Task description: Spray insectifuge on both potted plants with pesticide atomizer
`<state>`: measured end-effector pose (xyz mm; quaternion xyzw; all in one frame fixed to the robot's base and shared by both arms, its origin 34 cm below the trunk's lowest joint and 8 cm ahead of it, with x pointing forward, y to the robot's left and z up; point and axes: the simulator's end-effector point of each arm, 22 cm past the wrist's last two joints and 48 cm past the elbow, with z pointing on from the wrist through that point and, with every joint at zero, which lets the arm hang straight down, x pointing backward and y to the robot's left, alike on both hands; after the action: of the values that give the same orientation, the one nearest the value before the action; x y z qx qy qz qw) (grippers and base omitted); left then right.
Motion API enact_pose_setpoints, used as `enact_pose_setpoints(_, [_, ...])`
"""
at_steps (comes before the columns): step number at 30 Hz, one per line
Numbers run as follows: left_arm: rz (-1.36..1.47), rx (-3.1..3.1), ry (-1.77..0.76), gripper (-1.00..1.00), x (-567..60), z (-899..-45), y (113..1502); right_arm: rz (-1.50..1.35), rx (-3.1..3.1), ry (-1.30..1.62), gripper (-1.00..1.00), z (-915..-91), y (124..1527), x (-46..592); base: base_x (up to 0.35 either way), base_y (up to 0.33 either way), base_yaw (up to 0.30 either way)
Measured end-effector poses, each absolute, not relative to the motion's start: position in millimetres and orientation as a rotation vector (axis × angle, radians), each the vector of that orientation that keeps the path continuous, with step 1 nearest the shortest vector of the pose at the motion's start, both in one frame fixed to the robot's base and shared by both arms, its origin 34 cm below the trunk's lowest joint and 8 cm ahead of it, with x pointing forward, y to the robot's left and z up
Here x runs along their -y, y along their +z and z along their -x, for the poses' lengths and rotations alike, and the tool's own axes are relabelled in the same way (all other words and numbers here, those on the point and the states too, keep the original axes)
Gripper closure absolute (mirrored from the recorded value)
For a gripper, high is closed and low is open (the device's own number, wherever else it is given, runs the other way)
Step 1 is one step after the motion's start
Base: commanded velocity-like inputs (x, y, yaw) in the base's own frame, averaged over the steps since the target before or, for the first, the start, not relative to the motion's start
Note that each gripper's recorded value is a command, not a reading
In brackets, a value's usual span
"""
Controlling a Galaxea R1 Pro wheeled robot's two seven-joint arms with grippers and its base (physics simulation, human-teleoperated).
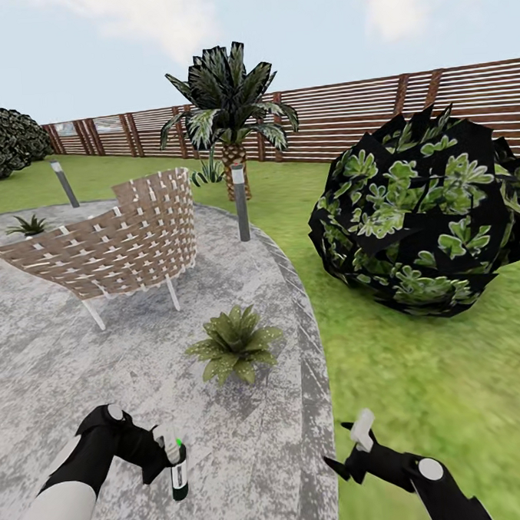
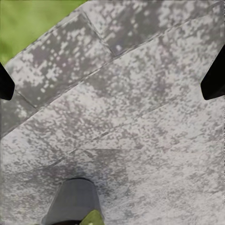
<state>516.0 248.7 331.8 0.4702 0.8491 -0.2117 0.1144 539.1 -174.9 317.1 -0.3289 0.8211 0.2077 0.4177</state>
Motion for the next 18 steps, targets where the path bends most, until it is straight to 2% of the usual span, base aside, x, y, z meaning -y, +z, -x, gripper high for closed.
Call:
enact_pose_setpoints(10, [-1.436, -2.472, -0.638, 1.00, -240, -511, 331, 0.838, -2.044, 0.529, -1.00, -543, 323, 167, 0.000, 0.000, 0.000])
enact_pose_setpoints(18, [-1.533, -2.381, -0.648, 1.00, -207, -514, 332, 0.910, -1.993, 0.554, -1.00, -546, 337, 150, 0.000, 0.000, 0.000])
